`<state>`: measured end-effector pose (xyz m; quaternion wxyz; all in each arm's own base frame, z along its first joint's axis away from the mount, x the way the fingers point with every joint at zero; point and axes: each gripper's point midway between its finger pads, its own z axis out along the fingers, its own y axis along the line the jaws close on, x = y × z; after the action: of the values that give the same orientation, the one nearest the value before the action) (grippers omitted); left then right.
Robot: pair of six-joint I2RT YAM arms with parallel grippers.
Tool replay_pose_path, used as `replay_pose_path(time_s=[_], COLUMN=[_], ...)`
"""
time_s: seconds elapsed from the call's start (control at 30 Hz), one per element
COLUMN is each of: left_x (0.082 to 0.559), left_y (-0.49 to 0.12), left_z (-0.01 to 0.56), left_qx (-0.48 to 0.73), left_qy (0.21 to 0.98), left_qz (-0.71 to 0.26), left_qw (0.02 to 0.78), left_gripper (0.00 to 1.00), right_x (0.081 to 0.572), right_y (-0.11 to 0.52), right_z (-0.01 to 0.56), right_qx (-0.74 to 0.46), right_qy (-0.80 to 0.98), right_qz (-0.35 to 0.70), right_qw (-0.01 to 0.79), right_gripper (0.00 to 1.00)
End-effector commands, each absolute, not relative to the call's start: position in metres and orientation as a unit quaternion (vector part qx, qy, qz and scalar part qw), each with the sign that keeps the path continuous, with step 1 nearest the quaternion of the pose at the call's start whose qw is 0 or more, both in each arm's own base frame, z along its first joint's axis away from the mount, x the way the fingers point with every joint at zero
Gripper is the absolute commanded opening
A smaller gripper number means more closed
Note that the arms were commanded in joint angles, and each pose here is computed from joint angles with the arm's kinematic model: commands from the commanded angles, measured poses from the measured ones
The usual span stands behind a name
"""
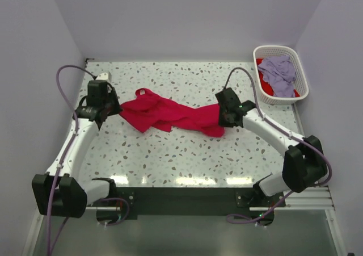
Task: Fold and stack the t-shirts
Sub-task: Flatten the tshirt out
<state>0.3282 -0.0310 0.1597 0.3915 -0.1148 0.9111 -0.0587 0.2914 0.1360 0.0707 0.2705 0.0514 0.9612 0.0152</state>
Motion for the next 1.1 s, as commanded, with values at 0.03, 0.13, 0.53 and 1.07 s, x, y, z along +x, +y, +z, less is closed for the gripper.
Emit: replay_pose_path(time_s=[0.03, 0.13, 0.53, 1.07], left_x=[0.335, 0.323, 0.305, 0.304], left_y=[-0.008, -0.004, -0.016, -0.016], left_z=[0.244, 0.257, 0.190, 0.159], left_qx=[-0.144, -0.148, -0.131, -0.135], left_qy=[0.861, 0.849, 0.867, 0.871], left_qz=[-0.032, -0.028, -0.055, -0.054], left_qw=[0.487, 0.507, 0.478, 0.468], left_gripper=[0.00, 0.00, 0.00, 0.00], right_x=[0.289, 0.262, 0.260, 0.239], right_y=[0.097, 0.077, 0.120, 0.109], right_z=[0.186, 0.205, 0.139, 0.046], right_qx=[0.028, 0.021, -0.001, 0.120], right_qy=[0.948, 0.953, 0.964, 0.971], right_qz=[-0.067, -0.095, 0.019, -0.003], right_qw=[0.310, 0.289, 0.266, 0.208], right_gripper=[0.08, 0.42, 0.60, 0.63])
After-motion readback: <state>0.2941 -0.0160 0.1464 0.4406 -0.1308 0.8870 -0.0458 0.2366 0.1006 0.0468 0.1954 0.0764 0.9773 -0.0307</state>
